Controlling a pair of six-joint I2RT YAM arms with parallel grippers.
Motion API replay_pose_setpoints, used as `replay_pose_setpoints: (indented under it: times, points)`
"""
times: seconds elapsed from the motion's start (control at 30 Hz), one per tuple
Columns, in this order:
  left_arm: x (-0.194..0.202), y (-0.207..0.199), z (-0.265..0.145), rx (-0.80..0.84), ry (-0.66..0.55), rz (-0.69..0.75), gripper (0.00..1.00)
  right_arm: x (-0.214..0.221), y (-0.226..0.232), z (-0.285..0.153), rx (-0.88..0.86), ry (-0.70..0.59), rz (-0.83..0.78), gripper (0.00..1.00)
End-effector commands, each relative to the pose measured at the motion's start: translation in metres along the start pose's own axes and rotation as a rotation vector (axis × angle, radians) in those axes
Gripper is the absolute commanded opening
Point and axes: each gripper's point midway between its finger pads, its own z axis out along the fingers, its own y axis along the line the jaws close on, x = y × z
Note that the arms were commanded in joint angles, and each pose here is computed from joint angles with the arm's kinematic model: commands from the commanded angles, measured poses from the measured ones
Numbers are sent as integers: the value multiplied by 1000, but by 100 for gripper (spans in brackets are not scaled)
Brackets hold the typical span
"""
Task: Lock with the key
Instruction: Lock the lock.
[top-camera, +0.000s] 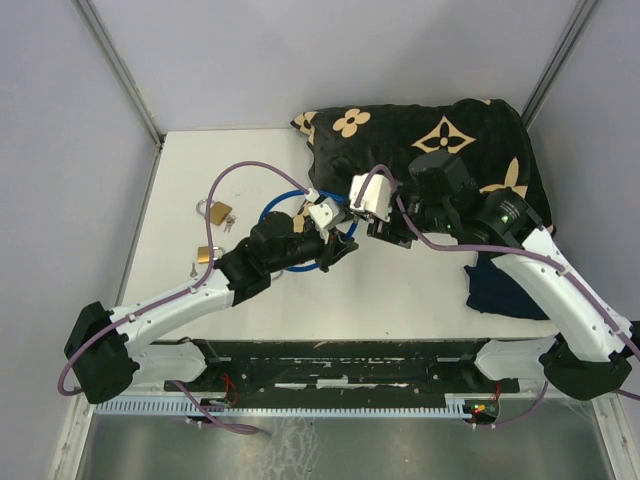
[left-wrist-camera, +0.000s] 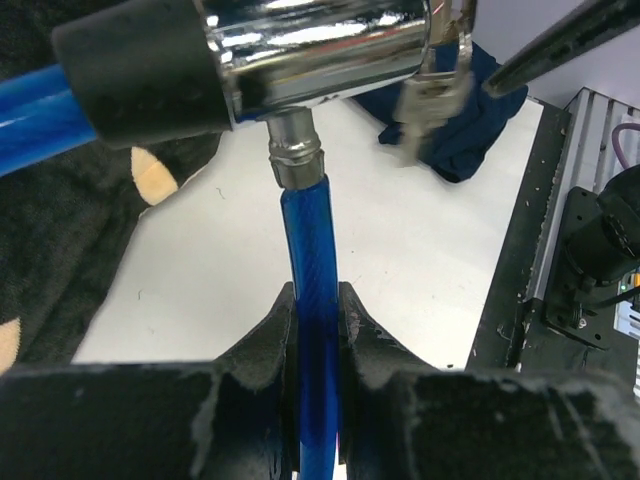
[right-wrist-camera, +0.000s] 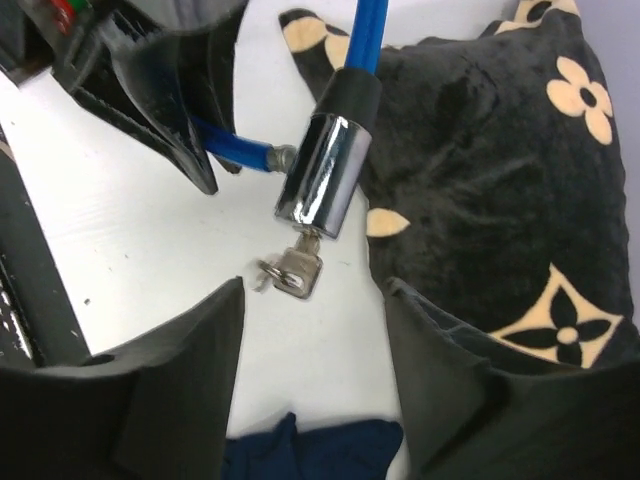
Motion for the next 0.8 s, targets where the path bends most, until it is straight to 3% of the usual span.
replay_pose_setpoints:
  times: [0.0, 0.2, 0.43, 0.77]
  points:
    - [-43, -4, -1, 27, -131, 43, 3, -10, -15, -36, 39, -78, 92, 70]
    - [-39, -8, -3, 49, -146, 71, 3, -27, -29, -59, 9, -212, 312, 72]
    - [-34, 0, -6, -10, -154, 110, 3, -65, -27, -27, -242, -344, 770, 65]
    - [-30, 7, -9, -64, -148, 138, 3, -52, -26, 14, -321, -226, 857, 51]
